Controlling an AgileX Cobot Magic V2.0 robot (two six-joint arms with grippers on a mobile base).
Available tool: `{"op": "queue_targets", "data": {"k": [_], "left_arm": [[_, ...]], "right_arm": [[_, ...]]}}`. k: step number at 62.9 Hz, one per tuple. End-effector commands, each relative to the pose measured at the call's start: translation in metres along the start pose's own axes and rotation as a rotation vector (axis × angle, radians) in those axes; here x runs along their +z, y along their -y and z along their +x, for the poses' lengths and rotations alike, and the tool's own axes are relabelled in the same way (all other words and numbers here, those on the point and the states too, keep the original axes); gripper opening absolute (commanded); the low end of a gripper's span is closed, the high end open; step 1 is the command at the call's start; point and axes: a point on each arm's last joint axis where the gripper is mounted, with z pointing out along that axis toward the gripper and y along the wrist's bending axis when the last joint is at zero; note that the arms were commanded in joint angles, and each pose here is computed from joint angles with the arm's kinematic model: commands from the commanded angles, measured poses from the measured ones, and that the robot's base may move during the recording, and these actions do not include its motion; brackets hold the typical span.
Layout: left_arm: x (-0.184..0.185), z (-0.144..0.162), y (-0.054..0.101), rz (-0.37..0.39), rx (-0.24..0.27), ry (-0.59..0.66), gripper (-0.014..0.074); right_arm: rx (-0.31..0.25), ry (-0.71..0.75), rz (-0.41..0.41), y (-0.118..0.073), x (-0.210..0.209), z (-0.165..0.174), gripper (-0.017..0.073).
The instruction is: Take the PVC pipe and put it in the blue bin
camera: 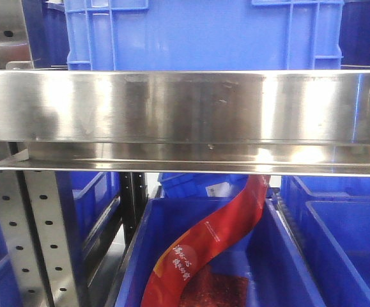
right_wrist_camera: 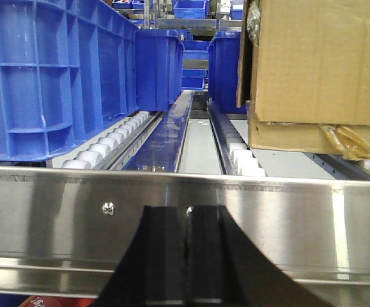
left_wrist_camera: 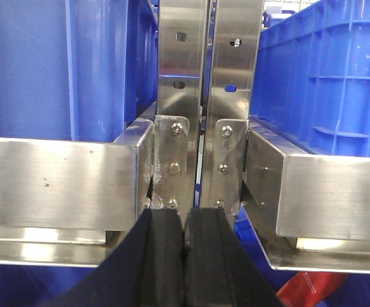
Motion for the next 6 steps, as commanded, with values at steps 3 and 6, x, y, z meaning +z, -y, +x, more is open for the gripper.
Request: {"op": "queue_targets", "data": {"k": [3, 6], "left_arm": [[-0.0006, -0.0035, 0.0001, 0.0, 0.002, 0.033, -0.0111], [-0.0006, -0.0035, 0.0001, 0.0, 0.002, 0.033, -0.0111]], "right_arm": [[-0.006, 0.019, 0.004, 0.0002, -0.0003, -0.0017, -0.0169], [-0.006, 0.019, 0.004, 0.0002, -0.0003, -0.0017, -0.0169]]}}
